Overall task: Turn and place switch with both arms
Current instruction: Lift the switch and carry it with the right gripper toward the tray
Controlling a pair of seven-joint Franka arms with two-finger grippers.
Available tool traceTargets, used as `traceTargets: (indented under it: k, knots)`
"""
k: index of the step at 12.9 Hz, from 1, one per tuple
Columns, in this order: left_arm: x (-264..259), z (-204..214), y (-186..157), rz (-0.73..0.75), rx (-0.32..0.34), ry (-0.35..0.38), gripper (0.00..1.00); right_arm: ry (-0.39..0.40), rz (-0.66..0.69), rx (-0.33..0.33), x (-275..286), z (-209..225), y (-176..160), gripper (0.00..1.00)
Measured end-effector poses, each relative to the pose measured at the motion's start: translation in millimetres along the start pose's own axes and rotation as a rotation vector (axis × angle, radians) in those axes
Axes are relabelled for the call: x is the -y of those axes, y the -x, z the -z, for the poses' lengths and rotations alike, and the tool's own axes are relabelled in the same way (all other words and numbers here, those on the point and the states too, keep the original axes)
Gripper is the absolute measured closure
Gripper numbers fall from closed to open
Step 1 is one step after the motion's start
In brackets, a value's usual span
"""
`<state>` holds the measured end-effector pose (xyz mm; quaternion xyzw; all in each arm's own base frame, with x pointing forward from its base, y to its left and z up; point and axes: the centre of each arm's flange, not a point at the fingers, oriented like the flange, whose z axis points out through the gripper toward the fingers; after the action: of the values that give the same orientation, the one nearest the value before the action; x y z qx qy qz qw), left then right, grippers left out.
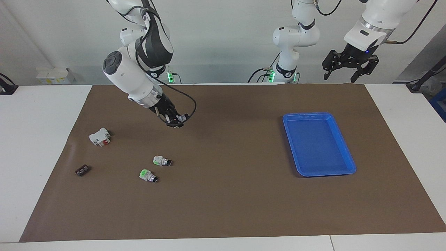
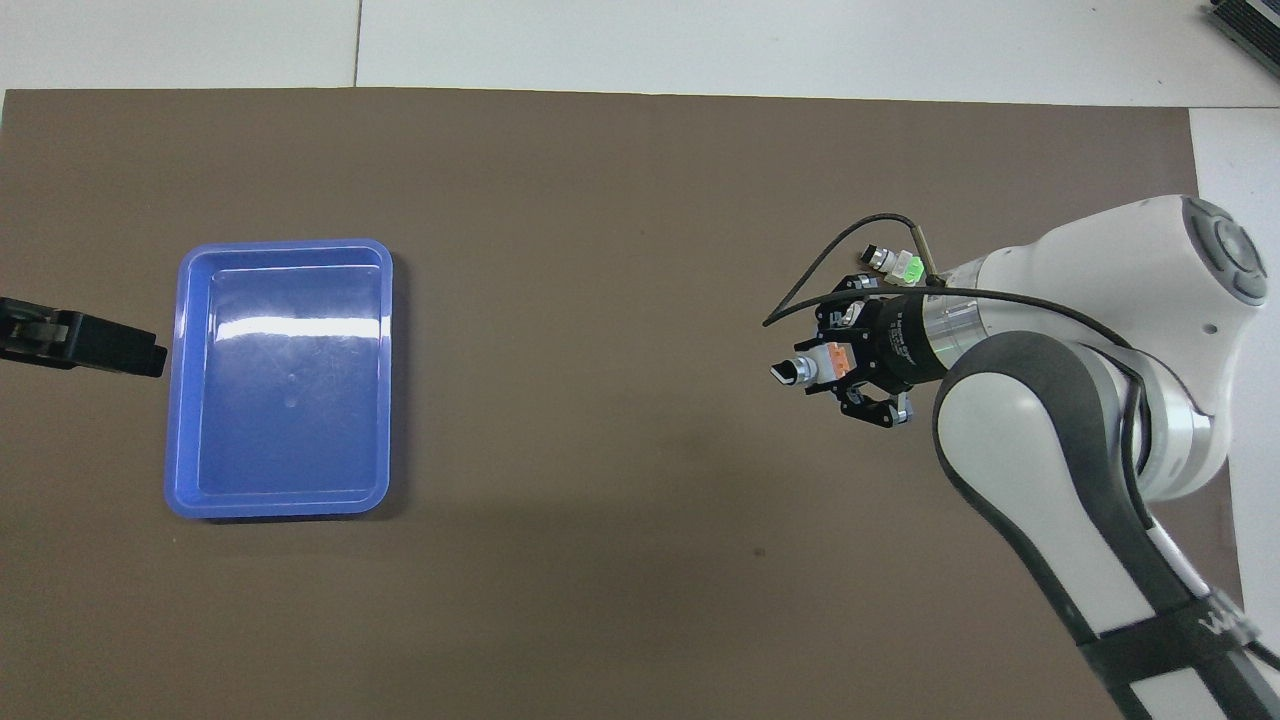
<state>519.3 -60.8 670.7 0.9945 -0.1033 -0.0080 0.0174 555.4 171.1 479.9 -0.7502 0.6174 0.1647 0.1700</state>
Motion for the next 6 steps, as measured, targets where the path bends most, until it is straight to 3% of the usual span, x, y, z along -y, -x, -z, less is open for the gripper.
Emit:
traceTargets:
  k: [3,6]
  knots:
    - [0,0,0,0.000,0.000,0.000,0.00,-0.055,-0.143,0.120,14,23,86,0.59]
    - [0,0,0,0.000,0.000,0.000,0.00,-0.079,-0.274,0.201,25,24,144,0.59]
